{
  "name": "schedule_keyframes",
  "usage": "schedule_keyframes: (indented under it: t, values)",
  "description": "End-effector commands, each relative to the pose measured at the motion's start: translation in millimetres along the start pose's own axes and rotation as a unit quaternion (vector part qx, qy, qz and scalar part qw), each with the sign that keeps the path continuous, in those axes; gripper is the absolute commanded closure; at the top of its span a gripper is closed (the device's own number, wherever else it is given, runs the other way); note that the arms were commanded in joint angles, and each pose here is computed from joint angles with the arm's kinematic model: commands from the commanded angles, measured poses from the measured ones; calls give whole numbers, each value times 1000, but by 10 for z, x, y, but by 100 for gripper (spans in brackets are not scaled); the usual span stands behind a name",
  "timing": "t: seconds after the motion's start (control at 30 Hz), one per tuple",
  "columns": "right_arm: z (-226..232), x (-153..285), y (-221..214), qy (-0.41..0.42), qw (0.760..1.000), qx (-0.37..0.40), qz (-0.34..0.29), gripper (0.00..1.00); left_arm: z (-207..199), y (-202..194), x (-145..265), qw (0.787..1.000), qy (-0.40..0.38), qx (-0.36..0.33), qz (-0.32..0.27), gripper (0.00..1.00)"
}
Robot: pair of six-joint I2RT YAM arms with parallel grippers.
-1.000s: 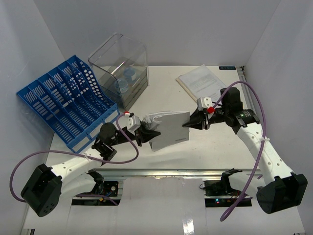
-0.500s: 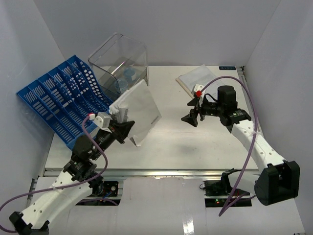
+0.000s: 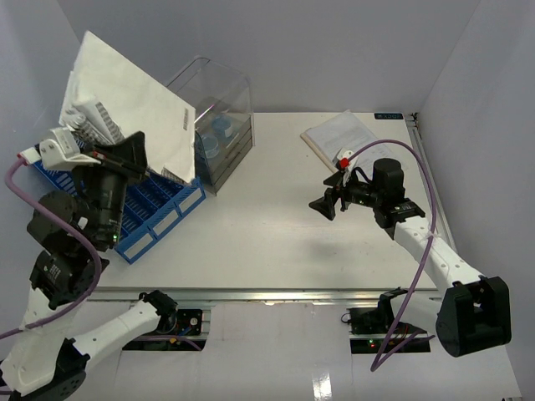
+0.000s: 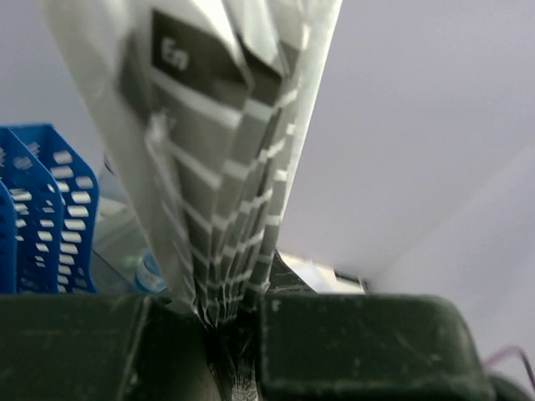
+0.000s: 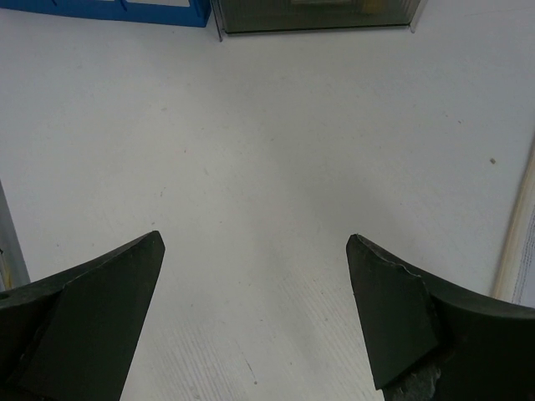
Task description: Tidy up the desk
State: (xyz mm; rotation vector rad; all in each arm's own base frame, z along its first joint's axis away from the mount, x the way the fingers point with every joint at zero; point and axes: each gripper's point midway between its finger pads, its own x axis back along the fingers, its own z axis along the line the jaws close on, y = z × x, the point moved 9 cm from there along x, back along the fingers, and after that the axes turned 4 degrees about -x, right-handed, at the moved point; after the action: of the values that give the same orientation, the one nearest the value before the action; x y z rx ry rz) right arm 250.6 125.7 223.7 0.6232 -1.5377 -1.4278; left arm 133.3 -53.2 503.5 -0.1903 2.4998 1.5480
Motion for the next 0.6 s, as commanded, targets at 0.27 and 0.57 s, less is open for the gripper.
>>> schedule_keyframes:
  t: [0.27, 0.57]
  values:
    - [-51, 13, 14, -29, 999, -1, -14, 4, 61, 81, -702, 901, 356, -234, -79, 100]
    - [-68, 53, 31, -42, 999, -1, -19, 4, 83, -243, -1089, 846, 398, -348, -61, 100]
